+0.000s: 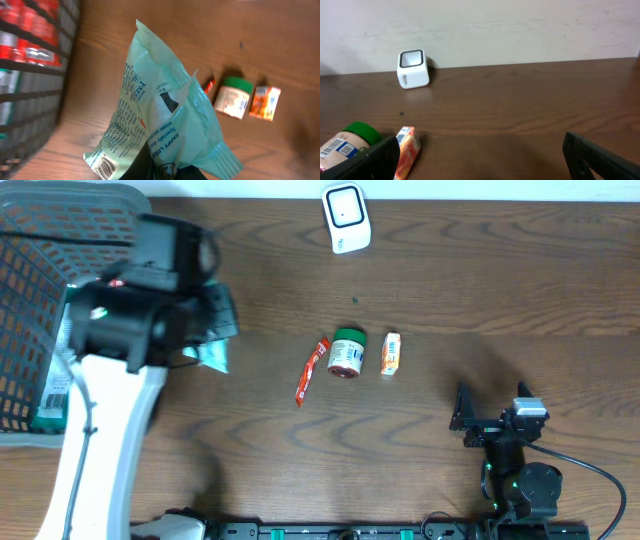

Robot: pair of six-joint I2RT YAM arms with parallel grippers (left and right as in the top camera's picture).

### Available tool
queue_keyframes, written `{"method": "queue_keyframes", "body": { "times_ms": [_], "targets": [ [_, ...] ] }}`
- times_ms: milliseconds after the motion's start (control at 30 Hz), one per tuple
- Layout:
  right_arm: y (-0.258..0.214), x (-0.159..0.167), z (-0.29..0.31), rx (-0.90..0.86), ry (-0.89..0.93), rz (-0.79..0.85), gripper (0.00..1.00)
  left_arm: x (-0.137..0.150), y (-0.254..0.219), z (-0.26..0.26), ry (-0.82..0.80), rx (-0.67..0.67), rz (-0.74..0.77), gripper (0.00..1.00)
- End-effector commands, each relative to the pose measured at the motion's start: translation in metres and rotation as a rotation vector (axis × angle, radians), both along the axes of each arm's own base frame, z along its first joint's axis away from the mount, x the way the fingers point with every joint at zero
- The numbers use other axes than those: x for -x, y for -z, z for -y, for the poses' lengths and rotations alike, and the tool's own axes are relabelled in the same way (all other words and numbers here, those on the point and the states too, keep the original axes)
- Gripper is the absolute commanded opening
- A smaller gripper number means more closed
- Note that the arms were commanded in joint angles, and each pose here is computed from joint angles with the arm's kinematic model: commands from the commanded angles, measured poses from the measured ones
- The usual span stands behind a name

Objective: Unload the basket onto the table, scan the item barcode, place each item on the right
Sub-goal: 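Lift the pouch out and carry it toward the scanner, then lower the green-white pouch onto the table beside the jar and release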

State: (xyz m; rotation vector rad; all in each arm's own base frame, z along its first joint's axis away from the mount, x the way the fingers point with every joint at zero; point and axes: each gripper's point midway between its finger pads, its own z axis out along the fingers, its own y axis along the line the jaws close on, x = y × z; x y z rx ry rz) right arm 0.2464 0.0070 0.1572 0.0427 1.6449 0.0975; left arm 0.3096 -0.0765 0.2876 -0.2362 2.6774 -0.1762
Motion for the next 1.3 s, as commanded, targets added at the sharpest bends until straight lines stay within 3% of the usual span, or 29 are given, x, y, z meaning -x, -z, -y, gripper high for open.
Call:
{"method": "queue_keyframes", "body": {
  "times_ms": [0, 333, 967, 1267],
  "targets": [
    [0.001, 0.0, 0.003, -0.009, 0.012, -0.002, 0.99, -0.004, 0.019, 0.02, 0.039, -0.007, -0.061, 0.07],
    [0.001, 0.0, 0.003, -0.009, 0.012, -0.002, 0.99, -0.016, 0.073, 0.067, 0.104, -0.044, -0.204, 0.07],
    [0.001, 0.0, 0.003, -0.009, 0.012, -0.002, 0.99, -0.029, 0.137, 0.083, -0.081, -0.049, -0.363, 0.07],
    [0.001, 0.0, 0.003, -0.009, 0.012, -0.002, 0.99, -0.032, 0.16, 0.084, -0.107, -0.045, -0.37, 0.07]
  ]
}}
